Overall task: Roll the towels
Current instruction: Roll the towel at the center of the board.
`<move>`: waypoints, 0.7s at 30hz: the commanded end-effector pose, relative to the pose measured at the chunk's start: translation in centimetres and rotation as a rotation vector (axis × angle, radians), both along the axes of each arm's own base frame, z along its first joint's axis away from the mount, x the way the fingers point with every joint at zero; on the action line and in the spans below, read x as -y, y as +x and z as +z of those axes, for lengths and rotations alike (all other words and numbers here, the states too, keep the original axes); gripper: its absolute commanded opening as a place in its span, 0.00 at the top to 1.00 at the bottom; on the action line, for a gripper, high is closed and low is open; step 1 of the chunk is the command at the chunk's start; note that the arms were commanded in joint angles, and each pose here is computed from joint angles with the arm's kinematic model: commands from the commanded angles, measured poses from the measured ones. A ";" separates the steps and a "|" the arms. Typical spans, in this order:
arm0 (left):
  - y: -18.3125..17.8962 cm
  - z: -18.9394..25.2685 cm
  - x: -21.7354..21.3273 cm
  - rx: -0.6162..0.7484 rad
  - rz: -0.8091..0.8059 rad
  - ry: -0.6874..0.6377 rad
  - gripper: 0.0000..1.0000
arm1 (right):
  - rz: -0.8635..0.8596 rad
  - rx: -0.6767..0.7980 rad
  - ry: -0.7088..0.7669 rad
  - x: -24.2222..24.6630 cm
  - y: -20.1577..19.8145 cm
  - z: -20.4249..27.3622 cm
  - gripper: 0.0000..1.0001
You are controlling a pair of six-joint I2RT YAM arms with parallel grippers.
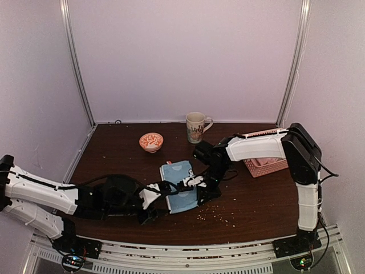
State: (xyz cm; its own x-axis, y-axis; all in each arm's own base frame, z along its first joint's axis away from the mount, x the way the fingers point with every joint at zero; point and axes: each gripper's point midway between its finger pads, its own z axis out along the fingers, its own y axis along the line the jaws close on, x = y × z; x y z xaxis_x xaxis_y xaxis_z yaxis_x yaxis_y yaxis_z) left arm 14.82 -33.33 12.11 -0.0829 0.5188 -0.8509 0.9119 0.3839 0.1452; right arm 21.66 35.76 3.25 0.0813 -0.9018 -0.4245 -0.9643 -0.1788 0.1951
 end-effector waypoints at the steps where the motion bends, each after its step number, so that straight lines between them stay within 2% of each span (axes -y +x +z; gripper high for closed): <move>1: -0.5 -0.7 2.3 0.084 -0.071 0.061 0.51 | -0.011 -0.154 -0.015 0.7 -2.0 0.6 0.89; 10: 1.6 -2.9 6.4 0.231 -0.111 0.185 0.49 | -0.039 -0.219 -0.046 0.7 -1.9 -0.4 0.89; 15: 1.3 -5.1 8.1 0.230 -0.180 0.234 0.50 | -0.042 -0.245 -0.045 0.7 -2.2 -0.6 0.89; 21: 0.5 -6.4 8.5 0.203 -0.229 0.233 0.50 | -0.047 -0.245 -0.042 0.7 -2.2 -0.6 0.89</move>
